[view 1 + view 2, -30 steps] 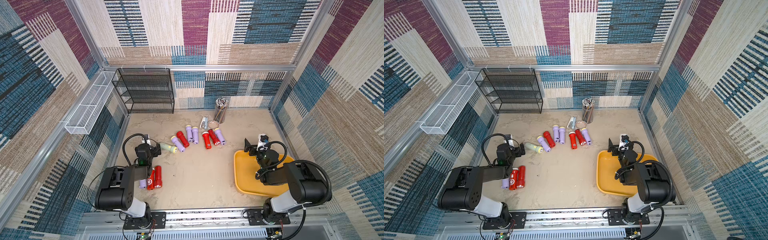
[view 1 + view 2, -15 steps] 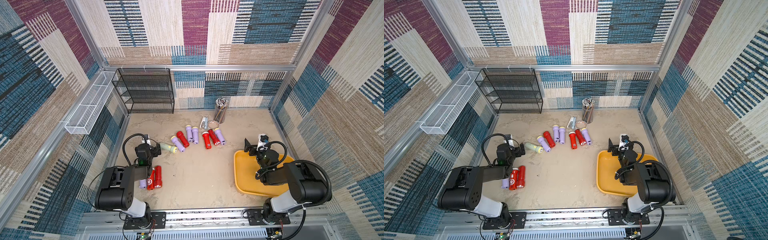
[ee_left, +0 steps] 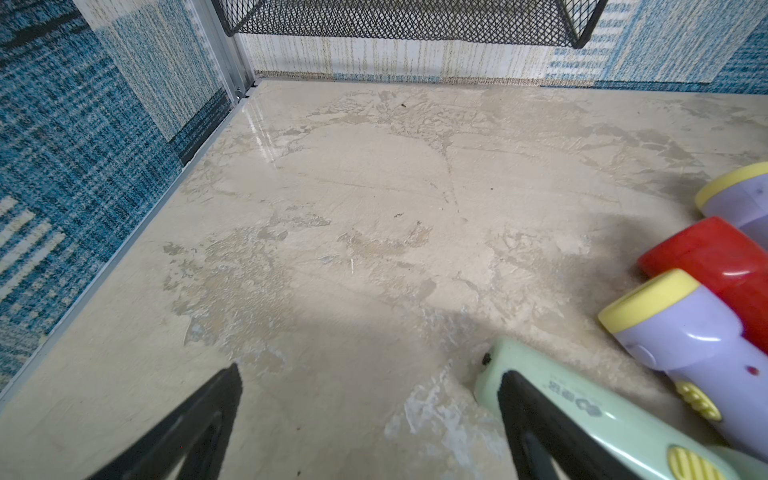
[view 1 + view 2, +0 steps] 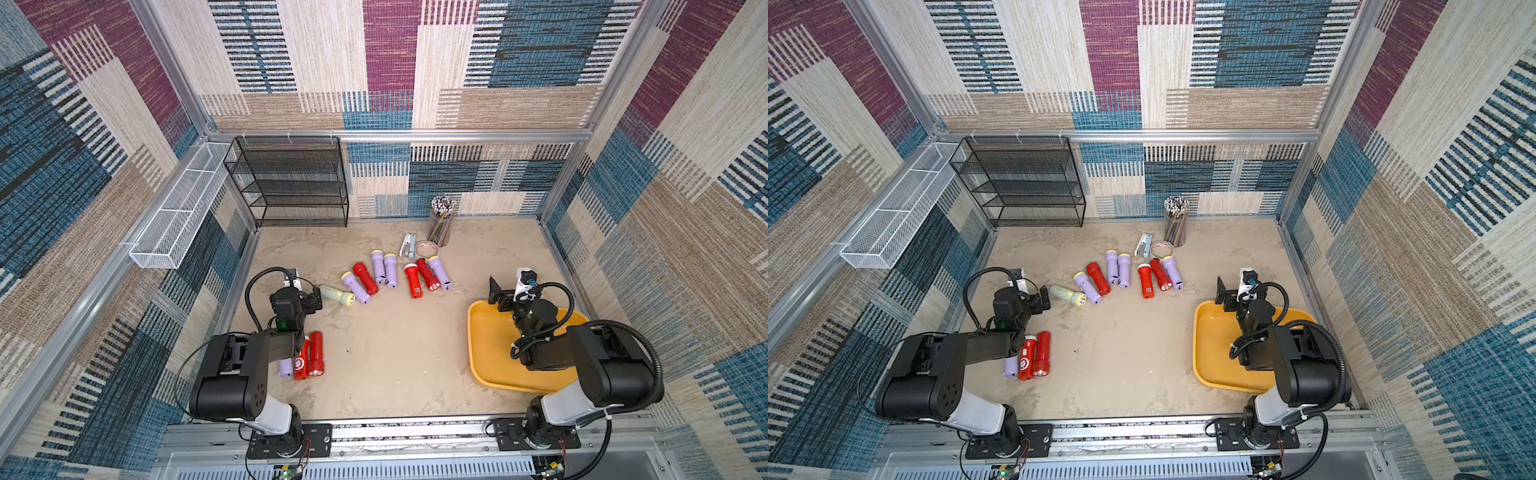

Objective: Put the flashlights into the storage boxes
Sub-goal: Move the storage box to the center of the board.

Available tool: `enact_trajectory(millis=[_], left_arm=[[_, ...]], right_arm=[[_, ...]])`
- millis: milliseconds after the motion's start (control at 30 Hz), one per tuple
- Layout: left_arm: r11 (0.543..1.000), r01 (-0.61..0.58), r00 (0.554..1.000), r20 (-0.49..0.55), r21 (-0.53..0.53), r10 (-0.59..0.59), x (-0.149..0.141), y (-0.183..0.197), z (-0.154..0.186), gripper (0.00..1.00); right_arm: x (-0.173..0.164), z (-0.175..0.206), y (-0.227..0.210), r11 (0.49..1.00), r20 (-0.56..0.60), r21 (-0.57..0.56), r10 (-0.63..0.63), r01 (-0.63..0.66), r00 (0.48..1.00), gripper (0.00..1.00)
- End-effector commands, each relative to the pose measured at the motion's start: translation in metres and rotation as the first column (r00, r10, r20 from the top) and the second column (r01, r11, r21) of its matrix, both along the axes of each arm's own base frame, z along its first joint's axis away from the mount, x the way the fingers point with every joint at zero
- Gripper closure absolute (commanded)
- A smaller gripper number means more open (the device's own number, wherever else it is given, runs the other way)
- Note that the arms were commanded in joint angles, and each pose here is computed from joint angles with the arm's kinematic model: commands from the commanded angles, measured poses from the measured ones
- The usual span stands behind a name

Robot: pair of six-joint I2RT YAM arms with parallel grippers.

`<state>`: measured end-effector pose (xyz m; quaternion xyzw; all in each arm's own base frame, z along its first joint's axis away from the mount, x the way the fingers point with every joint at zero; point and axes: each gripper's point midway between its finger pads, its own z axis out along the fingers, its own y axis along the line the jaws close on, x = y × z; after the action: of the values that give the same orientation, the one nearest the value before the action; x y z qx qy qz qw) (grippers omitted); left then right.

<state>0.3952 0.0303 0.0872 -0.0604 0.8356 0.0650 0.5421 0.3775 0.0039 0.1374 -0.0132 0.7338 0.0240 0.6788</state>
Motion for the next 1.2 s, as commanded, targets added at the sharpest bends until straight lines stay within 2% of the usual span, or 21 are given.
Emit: enact_trajectory(millis=[0,67,133,200,300,367,500,533,600,700,867,1033,1100,1167], left_arm=[[1.0,0.011,1.0,0.017,-0.007,-0.011,0.004,-0.002,0.005,0.01],[1.0,0.01,1.0,0.016,-0.008,-0.01,0.004,-0.001,0.005,0.01],[1.0,0.009,1.0,0.016,-0.007,-0.009,0.003,-0.001,0.005,0.01],[1.0,0.011,1.0,0.019,-0.008,-0.011,0.003,-0.002,0.005,0.01],[0.999,0.033,0.999,0.031,0.004,-0.033,0.006,-0.005,0.012,0.04],[0.997,0.08,0.996,-0.031,0.0,-0.08,0.005,-0.013,0.02,0.08],[0.989,0.143,0.99,0.002,0.035,-0.143,-0.001,-0.028,0.048,0.1],[0.986,0.157,0.987,0.022,0.048,-0.158,-0.004,-0.034,0.055,0.06],[0.982,0.185,0.98,0.074,0.028,-0.187,-0.008,-0.046,0.073,0.01],[0.97,0.24,0.966,0.109,-0.027,-0.236,-0.01,-0.067,0.095,0.01],[0.919,0.373,0.928,0.051,-0.125,-0.369,-0.008,-0.115,0.105,0.01],[0.846,0.462,0.874,-0.028,-0.265,-0.486,-0.018,-0.161,0.109,0.01],[0.839,0.464,0.869,-0.037,-0.285,-0.493,-0.025,-0.169,0.112,0.01],[0.849,0.432,0.885,-0.037,-0.303,-0.464,-0.031,-0.168,0.117,0.01]], right_arm=[[-0.001,0.007,0.001,1.0,0.027,0.003,0.004,-0.004,1.0,0.0],[0.005,0.011,-0.002,0.999,0.008,-0.005,-0.031,0.031,0.999,0.0],[0.025,0.014,-0.014,0.99,-0.113,0.018,-0.14,0.143,0.984,0.0],[0.045,0.015,-0.029,0.96,-0.252,0.081,-0.239,0.267,0.938,0.0],[0.056,0.013,-0.022,0.954,-0.368,0.097,-0.232,0.285,0.9,0.0],[0.051,0.012,-0.016,0.944,-0.417,0.114,-0.238,0.311,0.877,0.0],[0.029,0.005,0.009,0.943,-0.499,0.214,-0.118,0.254,0.859,0.01],[0.021,0.004,0.017,0.942,-0.512,0.243,-0.078,0.231,0.856,0.02],[0.006,0.003,0.031,0.943,-0.525,0.269,-0.026,0.195,0.851,0.02],[-0.015,0.007,0.042,0.934,-0.529,0.308,0.009,0.182,0.848,0.04],[-0.036,0.016,0.063,0.908,-0.532,0.395,0.106,0.135,0.84,0.12],[-0.052,-0.004,0.09,0.893,-0.593,0.435,0.191,0.113,0.782,0.22],[-0.058,-0.017,0.102,0.897,-0.625,0.429,0.205,0.112,0.753,0.24],[-0.062,-0.027,0.11,0.906,-0.652,0.408,0.2,0.116,0.731,0.24]])
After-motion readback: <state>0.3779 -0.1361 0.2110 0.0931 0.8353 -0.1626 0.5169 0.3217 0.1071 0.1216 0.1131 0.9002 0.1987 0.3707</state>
